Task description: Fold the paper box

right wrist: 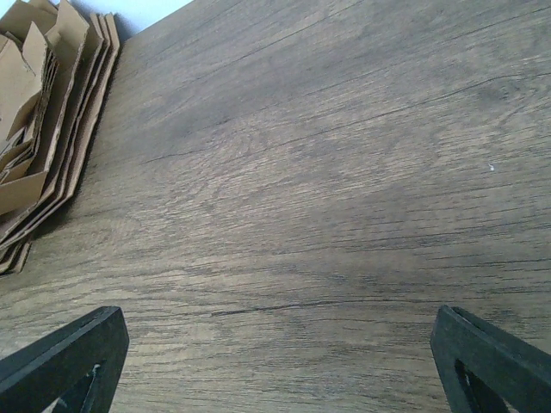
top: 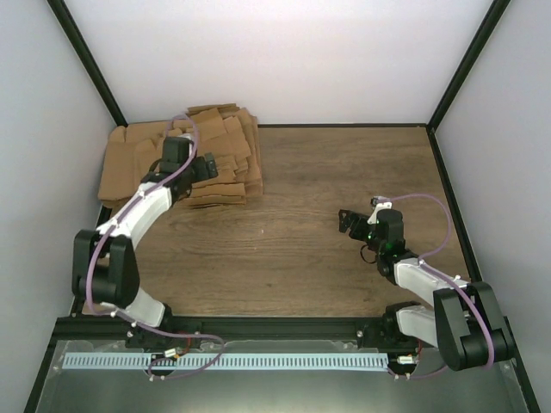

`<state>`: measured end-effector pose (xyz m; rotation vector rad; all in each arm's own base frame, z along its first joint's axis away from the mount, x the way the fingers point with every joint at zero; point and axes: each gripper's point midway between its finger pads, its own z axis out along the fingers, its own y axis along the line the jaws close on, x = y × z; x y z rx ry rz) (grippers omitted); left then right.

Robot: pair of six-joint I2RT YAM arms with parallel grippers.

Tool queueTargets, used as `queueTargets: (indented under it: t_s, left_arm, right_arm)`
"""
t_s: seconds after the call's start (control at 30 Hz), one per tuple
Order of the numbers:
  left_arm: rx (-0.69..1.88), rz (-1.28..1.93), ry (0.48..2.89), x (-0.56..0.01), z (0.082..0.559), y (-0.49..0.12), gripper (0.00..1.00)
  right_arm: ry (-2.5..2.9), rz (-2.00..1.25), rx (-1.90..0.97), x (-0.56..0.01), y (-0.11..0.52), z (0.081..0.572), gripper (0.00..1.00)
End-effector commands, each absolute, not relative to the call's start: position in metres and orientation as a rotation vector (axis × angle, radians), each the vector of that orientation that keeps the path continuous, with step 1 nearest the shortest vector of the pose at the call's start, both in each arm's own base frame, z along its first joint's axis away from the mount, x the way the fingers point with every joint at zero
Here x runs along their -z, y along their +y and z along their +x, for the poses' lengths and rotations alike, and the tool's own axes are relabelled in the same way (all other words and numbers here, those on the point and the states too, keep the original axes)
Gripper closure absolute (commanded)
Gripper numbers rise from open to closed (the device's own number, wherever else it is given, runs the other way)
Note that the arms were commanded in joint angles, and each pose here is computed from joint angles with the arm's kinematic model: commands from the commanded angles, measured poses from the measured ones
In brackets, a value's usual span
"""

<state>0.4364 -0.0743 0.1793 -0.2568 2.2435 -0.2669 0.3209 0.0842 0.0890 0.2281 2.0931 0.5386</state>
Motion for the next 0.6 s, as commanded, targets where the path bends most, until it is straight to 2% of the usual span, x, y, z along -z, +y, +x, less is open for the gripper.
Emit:
queueTargets:
  t_s: [0.0, 0.17, 0.23, 0.3, 0.33, 0.43, 0.57]
  left_arm:
    - [0.256, -0.086, 2.345, -0.164, 0.453, -0.088, 0.04]
    - [0.244, 0.18, 2.342, -0.167, 0.478, -0.106, 0.05]
    - [0.193, 0.223, 2.351, -0.167, 0.488, -0.103, 0.01]
    - [0.148, 0.245, 2.374, -0.167, 0.501, -0.101, 0.03]
    - [0.13, 0.258, 2.406, -0.159, 0.509, -0.101, 0.07]
    - [0.16, 0.352, 2.471, -0.148, 0.527, -0.112, 0.26]
    - [0.192, 0.465, 2.485, -0.143, 0.554, -0.126, 0.35]
  right_arm:
    - [2.07, 0.216, -0.522, -0.097, 0.085, 0.324, 0.0]
    - [2.07, 0.216, -0.523, -0.097, 0.085, 0.324, 0.0]
    - [2.073, 0.215, -0.523, -0.096, 0.085, 0.324, 0.0]
    - [2.073, 0.214, -0.523, -0.096, 0.086, 0.324, 0.0]
    - [2.073, 0.215, -0.524, -0.096, 0.086, 0.325, 0.0]
    - [2.074, 0.216, -0.521, -0.096, 0.085, 0.325, 0.0]
    - [2.078, 0.215, -0.523, -0.095, 0.086, 0.324, 0.0]
